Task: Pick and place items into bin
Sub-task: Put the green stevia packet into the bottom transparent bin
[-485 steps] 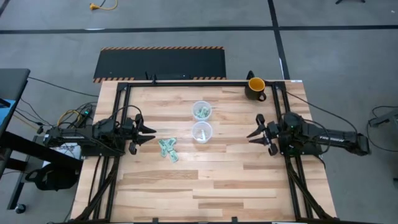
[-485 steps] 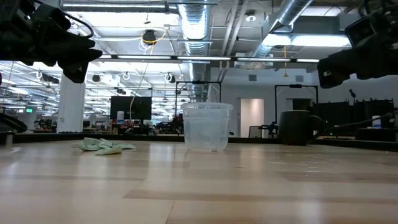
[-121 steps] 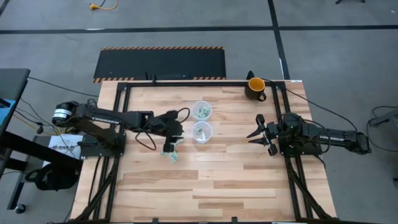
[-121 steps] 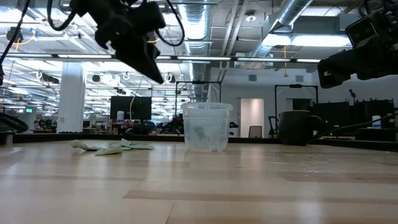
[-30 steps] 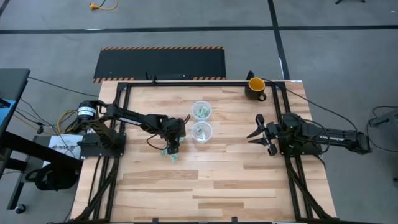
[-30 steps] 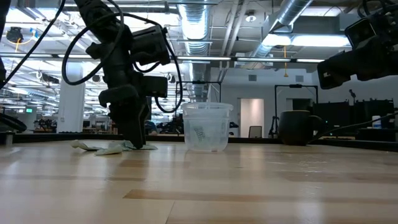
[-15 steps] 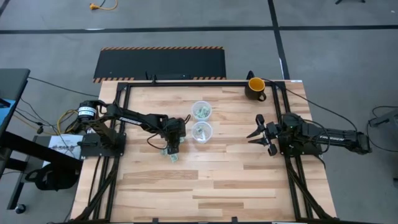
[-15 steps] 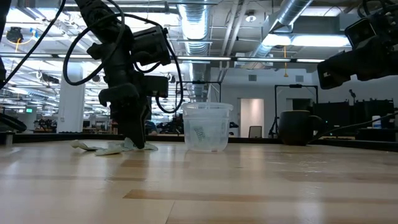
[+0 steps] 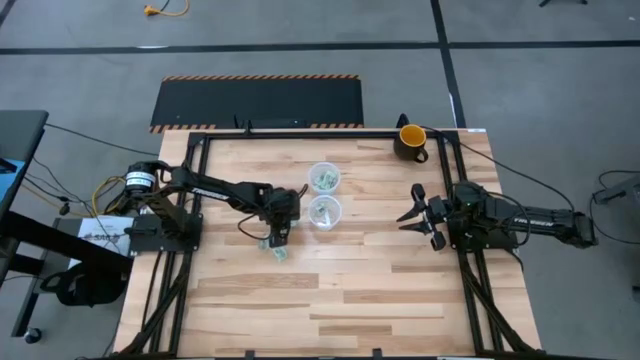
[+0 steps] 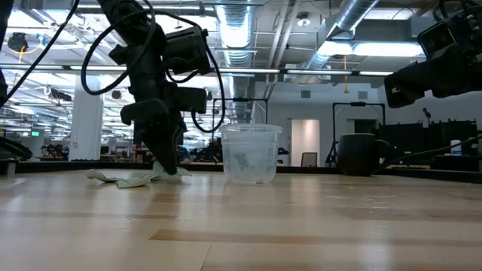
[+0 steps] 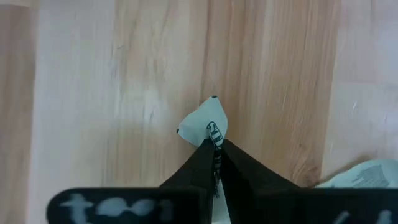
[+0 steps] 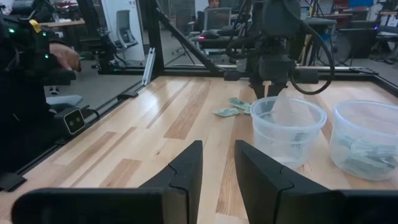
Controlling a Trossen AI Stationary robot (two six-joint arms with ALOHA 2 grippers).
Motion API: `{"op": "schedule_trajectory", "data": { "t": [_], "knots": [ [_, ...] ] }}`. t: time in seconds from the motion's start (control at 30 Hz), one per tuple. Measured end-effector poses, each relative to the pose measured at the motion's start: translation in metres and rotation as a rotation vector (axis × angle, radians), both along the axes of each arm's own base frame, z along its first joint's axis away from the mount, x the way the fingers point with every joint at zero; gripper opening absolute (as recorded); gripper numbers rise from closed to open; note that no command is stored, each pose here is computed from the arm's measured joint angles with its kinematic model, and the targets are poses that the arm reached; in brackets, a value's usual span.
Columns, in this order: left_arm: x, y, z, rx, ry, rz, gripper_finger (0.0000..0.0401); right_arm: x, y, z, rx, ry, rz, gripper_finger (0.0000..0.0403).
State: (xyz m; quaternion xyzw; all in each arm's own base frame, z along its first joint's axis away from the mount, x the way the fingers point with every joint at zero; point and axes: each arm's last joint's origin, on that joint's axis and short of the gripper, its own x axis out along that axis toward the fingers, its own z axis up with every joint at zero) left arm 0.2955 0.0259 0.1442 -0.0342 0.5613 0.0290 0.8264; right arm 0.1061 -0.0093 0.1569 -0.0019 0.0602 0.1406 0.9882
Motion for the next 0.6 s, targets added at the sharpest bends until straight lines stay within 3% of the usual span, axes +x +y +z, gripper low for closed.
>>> {"op": "schedule_trajectory", "data": {
  "t": [0.33,0.6],
  "knots": [
    [0.007,-0.008,0.02,0.13,0.068,-0.002,0.0003,0.0,0.0,0.0,0.0,0.0,0.0,0.0087],
    [0.011,-0.022,0.043,0.319,0.144,-0.008,0.0003,0.0,0.0,0.0,0.0,0.0,0.0,0.0087]
  ]
}}
